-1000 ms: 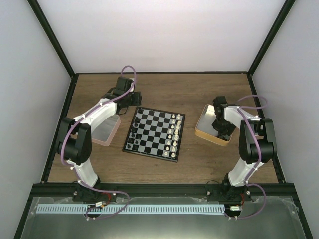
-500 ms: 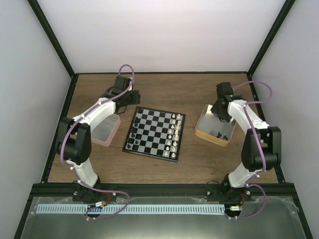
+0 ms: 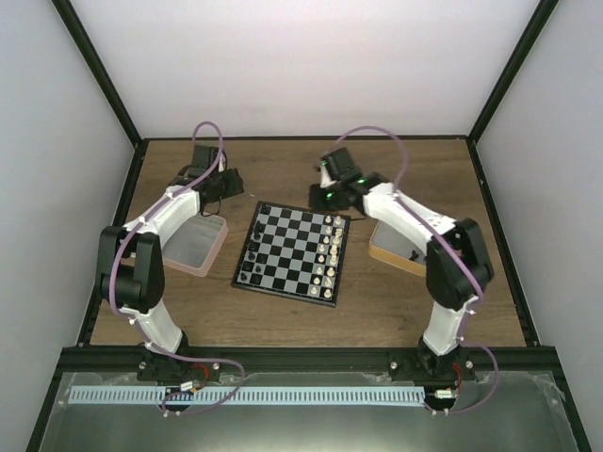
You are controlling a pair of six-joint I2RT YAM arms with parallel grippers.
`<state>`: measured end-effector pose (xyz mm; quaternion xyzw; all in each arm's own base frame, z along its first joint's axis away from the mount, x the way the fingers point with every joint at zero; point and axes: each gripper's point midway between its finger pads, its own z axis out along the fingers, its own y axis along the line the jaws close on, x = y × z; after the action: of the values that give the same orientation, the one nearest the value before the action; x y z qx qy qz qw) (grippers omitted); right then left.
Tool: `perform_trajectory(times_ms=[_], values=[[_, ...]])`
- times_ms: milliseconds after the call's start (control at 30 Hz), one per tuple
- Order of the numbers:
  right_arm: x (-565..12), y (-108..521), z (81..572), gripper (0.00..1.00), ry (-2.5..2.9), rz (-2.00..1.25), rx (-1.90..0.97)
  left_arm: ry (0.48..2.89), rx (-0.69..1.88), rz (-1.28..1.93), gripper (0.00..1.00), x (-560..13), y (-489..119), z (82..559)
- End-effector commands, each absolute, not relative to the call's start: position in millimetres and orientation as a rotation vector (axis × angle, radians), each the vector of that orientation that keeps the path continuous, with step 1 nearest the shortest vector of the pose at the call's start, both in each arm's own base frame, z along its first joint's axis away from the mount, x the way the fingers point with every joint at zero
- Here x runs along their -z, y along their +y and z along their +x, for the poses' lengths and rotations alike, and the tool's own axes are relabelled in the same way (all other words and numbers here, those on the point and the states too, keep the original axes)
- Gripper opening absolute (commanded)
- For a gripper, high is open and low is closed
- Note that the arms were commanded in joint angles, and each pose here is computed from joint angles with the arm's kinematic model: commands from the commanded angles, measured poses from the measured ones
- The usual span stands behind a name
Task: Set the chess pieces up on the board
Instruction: Place the chess piece on the chessboard.
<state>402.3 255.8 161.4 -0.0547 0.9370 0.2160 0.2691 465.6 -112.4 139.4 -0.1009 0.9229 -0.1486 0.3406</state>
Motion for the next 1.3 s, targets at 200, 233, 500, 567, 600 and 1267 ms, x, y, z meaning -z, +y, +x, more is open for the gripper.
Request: perform_trajectory(times_ms=[200, 233, 500, 567, 600, 1267], values=[[-109, 384, 340, 0.01, 2.502, -0.886, -0.689, 2.394, 0.421, -0.355, 0.57, -146, -93, 445], [-103, 390, 335, 0.01, 2.499, -0.926, -0.692, 2.393, 0.425, -0.348, 0.57, -147, -92, 445], [-83, 418, 325, 0.02, 2.486, -1.048, -0.686, 2.400, 0.430, -0.340, 0.57, -145, -90, 439], [-79, 421, 323, 0.02, 2.489, -1.060, -0.679, 2.400, 0.429, -0.339, 0.57, -145, -88, 438], [-78, 422, 323, 0.02, 2.491, -1.063, -0.678, 2.403, 0.430, -0.338, 0.57, -144, -88, 438], [-71, 429, 321, 0.24, 2.492, -1.064, -0.624, 2.398, 0.451, -0.334, 0.57, -143, -87, 436]])
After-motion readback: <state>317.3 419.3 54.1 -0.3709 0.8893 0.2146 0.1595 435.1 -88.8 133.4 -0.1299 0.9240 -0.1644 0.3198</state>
